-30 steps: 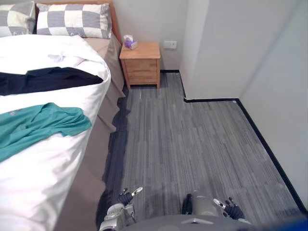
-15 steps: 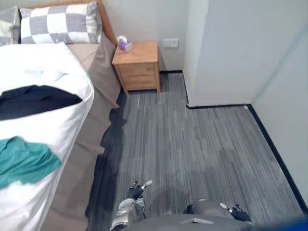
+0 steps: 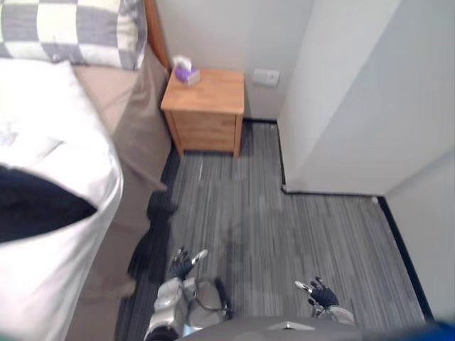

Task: Tidy the bed and pick cloth on bed and put in laundry

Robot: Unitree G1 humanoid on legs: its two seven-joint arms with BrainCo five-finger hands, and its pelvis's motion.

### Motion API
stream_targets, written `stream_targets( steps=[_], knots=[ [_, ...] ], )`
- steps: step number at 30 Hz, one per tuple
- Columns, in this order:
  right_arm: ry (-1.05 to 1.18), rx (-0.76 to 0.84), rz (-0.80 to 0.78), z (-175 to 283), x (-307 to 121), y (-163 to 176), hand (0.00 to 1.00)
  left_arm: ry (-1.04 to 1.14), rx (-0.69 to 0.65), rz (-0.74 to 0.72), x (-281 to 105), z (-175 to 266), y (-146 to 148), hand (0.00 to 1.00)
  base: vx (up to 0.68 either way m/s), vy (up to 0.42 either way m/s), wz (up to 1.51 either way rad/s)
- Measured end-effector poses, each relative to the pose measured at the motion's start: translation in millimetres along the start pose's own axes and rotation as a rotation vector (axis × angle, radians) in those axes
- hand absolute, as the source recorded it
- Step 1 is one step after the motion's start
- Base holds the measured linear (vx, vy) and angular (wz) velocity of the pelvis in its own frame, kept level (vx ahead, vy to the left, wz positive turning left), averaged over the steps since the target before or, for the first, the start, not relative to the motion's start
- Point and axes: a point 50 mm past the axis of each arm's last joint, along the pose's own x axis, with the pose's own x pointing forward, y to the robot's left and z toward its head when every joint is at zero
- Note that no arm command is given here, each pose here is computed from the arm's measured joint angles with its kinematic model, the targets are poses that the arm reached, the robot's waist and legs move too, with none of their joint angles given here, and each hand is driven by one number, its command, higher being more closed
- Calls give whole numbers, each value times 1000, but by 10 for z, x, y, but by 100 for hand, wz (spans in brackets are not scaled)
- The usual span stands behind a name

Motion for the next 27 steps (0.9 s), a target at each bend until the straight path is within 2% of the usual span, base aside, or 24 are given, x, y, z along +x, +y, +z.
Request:
stream_targets(
  steps=[7,11,13,16,20,23,27],
  knots=[
    [-107,-35,-34,266,21,-143,0,147,-54,-6,-31,-233,-38,0,529,-20,63],
    [-105,-61,-43,249,15,-164,0,153,-143,12,-14,-211,-113,0,490,-375,131],
    [-113,-131,-69,317,18,-263,0,161,-212,13,-42,-270,-229,0,517,-399,72],
    [-104,-228,-56,358,25,-291,0,153,-237,25,-64,-306,-279,0,421,-327,89],
    [-65,-275,-53,298,23,-277,0,70,-293,70,-45,-166,-258,0,315,-241,101],
    [-67,-295,-52,279,2,-276,0,19,-284,65,-44,-94,-317,0,277,-172,150],
    [20,-264,-13,49,8,-143,0,-14,-201,94,-40,-61,-104,0,257,-66,159]
  ],
)
